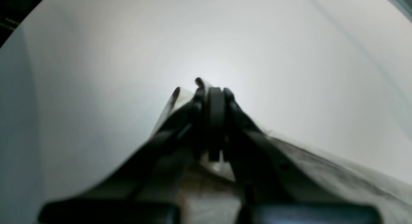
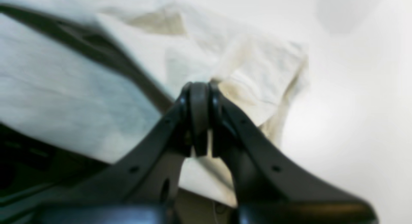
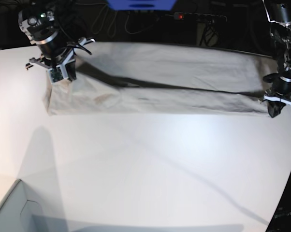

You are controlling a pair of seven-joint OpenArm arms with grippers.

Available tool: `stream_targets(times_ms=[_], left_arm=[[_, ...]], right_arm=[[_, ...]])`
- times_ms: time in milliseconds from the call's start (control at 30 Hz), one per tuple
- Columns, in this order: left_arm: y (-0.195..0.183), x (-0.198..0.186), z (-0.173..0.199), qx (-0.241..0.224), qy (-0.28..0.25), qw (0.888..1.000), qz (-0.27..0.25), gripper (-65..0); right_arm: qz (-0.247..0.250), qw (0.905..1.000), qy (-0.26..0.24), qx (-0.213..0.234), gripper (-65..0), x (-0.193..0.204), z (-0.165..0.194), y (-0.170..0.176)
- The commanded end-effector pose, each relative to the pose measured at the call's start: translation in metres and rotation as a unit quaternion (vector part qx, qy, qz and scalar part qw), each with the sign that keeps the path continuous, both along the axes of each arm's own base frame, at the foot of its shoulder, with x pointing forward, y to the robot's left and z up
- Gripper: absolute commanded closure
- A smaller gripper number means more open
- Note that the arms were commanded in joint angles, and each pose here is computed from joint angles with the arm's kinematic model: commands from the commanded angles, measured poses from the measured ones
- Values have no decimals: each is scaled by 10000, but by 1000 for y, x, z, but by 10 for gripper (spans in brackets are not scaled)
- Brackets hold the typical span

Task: Layout the t-shirt on the table in an organized manner, then fold the t-shirt properly
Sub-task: 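Pull the folded strip with both grippers to straighten it, then hold the strip ends with both grippers, adjusting the left gripper's end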

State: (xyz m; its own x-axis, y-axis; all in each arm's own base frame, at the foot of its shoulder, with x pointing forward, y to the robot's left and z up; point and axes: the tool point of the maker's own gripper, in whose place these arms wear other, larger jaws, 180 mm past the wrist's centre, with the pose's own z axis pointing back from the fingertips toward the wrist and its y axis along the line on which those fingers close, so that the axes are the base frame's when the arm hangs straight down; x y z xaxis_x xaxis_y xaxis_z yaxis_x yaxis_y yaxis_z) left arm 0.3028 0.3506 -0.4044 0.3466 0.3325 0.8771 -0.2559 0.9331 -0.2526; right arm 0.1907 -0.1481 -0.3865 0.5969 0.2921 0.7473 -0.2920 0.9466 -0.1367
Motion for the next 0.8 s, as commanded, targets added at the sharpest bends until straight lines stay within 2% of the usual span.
stream_targets(times_ms=[0,200,367,467,767], left_arm=[[8,8,17,95,-282,9996,23,-1],[8,11,19,130,-295,9995,11,-1],[12,28,26,77,-433,9990,88,-1],[16,39,31,41,-522,9985,140,-1],[15,42,34,55,-557,9984,117,-1]], right_arm=[[43,9999,-96,41,0,1,4,1],[157,9997,117,159,0,-10,-7,13],[385,9985,238,298,0,-20,-11,32],[380,9984,276,305,0,-23,-13,32],[281,9990,344,103,0,-25,-17,12]])
